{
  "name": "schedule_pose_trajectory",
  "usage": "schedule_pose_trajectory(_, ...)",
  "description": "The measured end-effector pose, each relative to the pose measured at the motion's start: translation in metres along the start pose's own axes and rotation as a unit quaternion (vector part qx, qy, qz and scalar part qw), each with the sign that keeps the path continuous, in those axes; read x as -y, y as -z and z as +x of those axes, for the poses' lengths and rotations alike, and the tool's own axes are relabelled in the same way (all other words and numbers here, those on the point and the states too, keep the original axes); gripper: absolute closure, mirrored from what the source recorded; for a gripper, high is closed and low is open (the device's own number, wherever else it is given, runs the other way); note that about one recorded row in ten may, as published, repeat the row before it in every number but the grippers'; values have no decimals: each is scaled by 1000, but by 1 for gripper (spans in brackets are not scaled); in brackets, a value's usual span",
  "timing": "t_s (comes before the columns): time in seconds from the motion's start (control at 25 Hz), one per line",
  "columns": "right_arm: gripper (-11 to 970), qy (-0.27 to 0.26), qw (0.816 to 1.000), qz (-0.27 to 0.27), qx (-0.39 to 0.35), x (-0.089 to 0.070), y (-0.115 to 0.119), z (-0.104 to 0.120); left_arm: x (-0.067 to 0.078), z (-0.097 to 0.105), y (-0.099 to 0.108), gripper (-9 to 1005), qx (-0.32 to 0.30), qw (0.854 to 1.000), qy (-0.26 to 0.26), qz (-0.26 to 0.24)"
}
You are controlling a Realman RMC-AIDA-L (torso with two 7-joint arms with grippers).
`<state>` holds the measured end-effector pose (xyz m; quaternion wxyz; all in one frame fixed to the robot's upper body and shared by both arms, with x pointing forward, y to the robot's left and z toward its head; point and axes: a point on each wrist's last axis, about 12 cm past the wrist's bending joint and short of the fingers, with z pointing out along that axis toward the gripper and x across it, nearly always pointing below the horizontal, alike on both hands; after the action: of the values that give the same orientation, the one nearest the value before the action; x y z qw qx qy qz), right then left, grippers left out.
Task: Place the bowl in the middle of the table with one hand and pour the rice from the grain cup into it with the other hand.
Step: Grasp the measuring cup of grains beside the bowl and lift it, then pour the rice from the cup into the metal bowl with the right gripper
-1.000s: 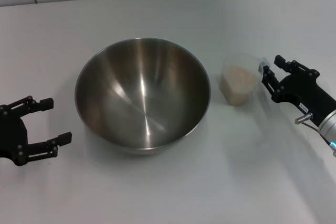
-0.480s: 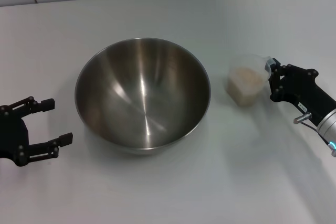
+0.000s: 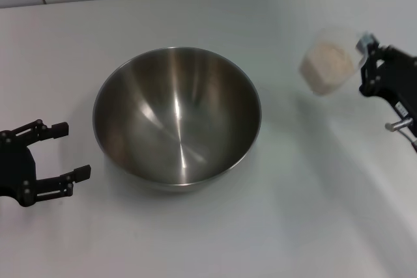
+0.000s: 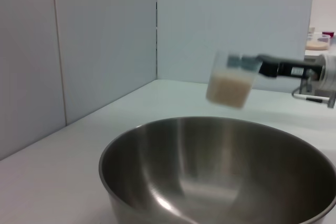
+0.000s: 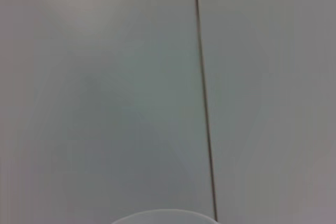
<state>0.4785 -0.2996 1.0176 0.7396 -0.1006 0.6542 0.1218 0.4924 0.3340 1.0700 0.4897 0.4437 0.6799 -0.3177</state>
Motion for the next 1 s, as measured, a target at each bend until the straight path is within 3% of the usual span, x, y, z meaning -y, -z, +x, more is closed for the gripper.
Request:
schedule_pose_trajectory(0.12, 952, 35, 997, -18, 59, -7, -6, -14, 0, 0, 0, 134, 0, 1000, -1, 1)
schedule_pose_trajectory(0.24, 950, 89, 989, -33, 116, -22, -17, -26, 1, -1, 0, 134, 1, 1000, -1, 2)
schedule_pose_trajectory(0.28, 950, 138, 980, -45, 138, -34, -28, -31, 1, -1, 0, 134, 1, 1000, -1, 2)
schedule_pose_trajectory(0.36, 949, 163, 975, -52, 146, -39, -33, -32, 2, -1, 0, 134, 4, 1000, -1, 8)
schedule_pose_trajectory(0.52, 947, 315, 933, -87, 151, -70, -55, -30, 2, -2, 0, 134, 6, 1000, -2, 11)
schedule_pose_trajectory(0.64, 946, 443, 879, -102, 145, -90, -66, -25, 2, -2, 0, 133, 6, 1000, -2, 12)
schedule_pose_trajectory(0.76, 944, 579, 796, -105, 142, -103, -73, -20, 2, -3, -1, 133, 7, 1000, -3, 15)
schedule_pose_trajectory(0.92, 942, 684, 704, -99, 162, -110, -77, -20, 2, -4, -1, 133, 8, 1000, -3, 17)
schedule_pose_trajectory(1.0, 942, 717, 668, -95, 174, -112, -79, -21, 2, -4, -2, 133, 10, 1000, -3, 19)
